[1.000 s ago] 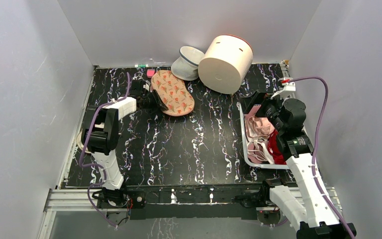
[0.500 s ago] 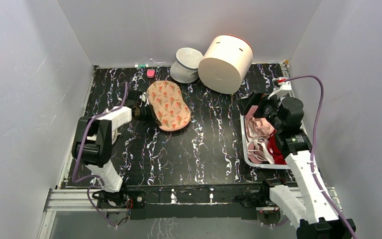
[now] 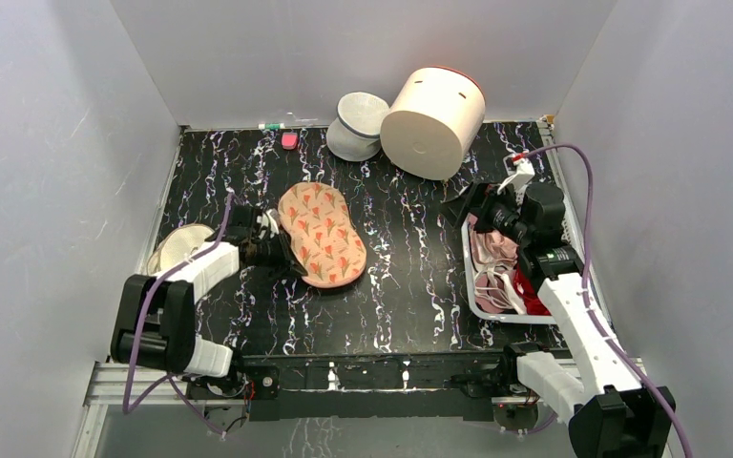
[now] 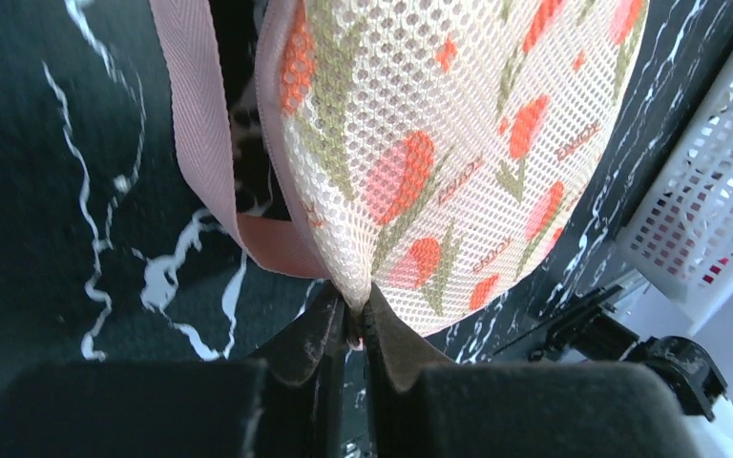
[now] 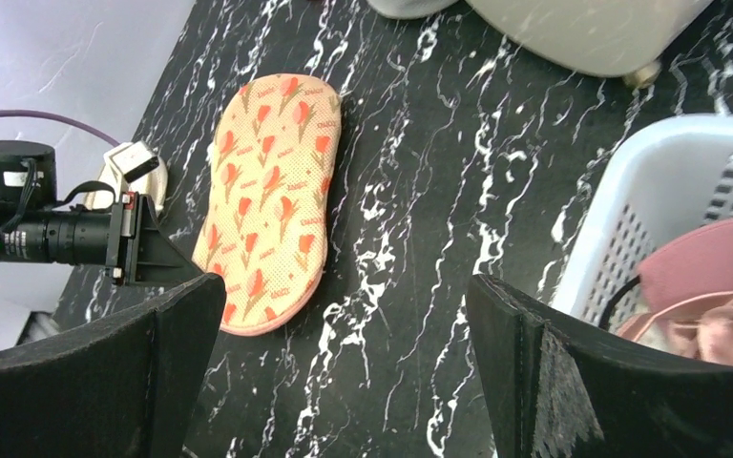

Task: Unzip the laundry bag and remove the bra

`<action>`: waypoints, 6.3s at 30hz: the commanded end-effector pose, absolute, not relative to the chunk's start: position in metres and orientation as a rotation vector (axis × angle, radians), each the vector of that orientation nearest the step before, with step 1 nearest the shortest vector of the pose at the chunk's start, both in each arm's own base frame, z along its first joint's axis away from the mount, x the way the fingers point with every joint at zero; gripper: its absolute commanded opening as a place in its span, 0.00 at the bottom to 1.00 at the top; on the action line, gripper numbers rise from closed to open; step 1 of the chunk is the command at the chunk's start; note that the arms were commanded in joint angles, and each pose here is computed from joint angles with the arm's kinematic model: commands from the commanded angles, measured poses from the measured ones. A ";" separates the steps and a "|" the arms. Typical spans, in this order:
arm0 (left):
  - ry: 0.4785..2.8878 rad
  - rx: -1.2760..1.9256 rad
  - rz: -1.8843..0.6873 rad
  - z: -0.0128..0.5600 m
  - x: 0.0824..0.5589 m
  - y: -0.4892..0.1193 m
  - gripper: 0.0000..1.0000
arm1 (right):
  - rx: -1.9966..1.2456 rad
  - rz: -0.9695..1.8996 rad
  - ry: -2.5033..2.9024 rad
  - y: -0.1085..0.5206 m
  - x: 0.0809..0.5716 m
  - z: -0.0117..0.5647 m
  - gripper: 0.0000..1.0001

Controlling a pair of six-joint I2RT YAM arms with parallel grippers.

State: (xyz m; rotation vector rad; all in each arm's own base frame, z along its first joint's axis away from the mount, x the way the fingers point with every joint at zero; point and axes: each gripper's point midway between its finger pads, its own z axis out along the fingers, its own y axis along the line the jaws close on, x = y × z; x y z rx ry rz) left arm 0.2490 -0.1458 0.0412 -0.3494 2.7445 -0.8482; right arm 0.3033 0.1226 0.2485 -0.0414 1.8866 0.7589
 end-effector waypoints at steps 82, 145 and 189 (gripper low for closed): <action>2.621 -0.118 -0.450 0.107 0.291 -0.138 0.98 | -0.547 1.026 2.192 0.388 0.224 0.129 0.91; 2.537 0.744 -0.288 0.068 0.328 -0.261 0.15 | -0.201 0.695 2.062 0.214 0.221 0.187 0.98; 2.346 0.904 0.373 0.035 0.341 -0.264 0.35 | -0.131 0.647 2.057 0.193 0.215 0.194 0.98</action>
